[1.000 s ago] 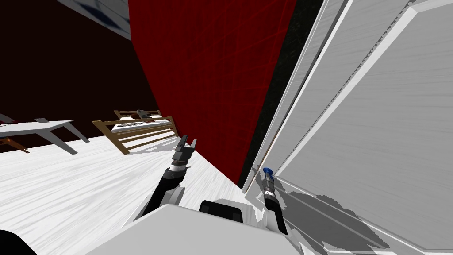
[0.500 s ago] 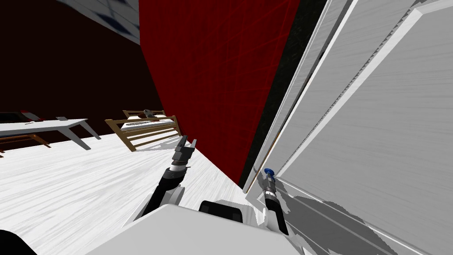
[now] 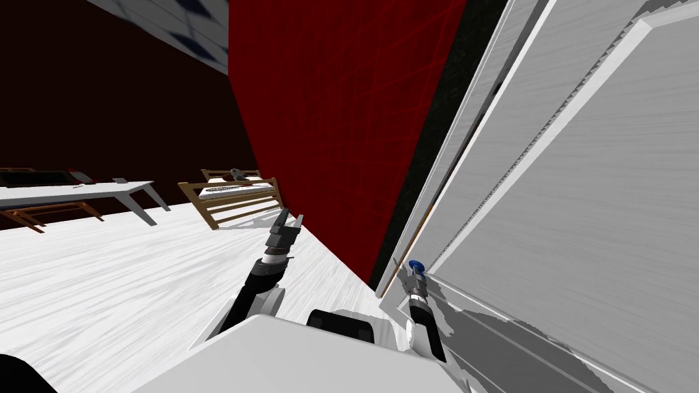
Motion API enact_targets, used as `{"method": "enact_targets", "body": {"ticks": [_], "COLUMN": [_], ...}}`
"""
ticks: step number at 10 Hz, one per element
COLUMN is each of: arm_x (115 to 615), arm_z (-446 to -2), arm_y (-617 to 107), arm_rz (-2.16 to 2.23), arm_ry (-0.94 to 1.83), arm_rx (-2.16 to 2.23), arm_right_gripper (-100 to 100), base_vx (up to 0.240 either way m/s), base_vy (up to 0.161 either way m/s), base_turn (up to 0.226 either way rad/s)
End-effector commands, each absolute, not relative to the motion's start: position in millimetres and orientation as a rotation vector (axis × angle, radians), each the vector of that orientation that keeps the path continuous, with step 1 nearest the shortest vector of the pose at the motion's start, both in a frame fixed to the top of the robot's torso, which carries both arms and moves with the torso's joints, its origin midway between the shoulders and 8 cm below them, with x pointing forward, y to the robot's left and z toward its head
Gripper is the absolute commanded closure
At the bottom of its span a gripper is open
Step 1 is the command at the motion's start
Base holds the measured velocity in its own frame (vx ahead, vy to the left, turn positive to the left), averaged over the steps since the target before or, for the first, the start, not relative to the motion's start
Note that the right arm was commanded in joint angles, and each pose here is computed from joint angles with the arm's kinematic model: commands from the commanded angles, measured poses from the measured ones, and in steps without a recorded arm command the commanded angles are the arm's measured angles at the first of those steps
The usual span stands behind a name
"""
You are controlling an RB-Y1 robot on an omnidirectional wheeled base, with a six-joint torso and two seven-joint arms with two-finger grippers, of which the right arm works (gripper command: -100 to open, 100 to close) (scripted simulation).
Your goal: Pull the door open
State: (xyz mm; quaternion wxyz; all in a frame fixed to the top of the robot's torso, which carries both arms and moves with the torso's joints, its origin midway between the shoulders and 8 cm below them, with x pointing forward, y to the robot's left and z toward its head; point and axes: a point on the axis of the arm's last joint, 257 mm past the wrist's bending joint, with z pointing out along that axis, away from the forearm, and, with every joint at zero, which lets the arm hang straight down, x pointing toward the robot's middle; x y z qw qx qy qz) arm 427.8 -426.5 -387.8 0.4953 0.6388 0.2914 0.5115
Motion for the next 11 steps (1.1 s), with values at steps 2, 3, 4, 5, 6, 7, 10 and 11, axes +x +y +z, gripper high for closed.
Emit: {"method": "enact_targets", "body": {"ticks": [2,3,4,5,6,7,10,11], "arm_x": [424,423,423,423,423,422,421,421], "arm_z": [-392,-392,-392,-392,-392,-392,-392,-392], "arm_y": [-427,-429,-429,-431,-431,-433,-437,-437], "arm_rz": [1.287,1.304,1.316,1.342,1.346,1.373,1.420,1.433], "arm_ry": [0.649,0.624,0.612,0.578,0.574,0.538,0.472,0.458], "arm_rx": [1.602,1.617,1.625,1.645,1.647,1.668,1.703,1.711], "arm_right_gripper": [100,100,100,100,100,100,100,100], "base_vx": [-0.031,-0.052,-0.047,-0.045,-0.033,-0.038,-0.039,-0.044], "base_vy": [-0.004,-0.002,-0.004,-0.009,-0.008,-0.005,-0.007,-0.004], "base_turn": [0.042,0.091,0.030,0.047,0.031,0.046,0.052,0.037]}}
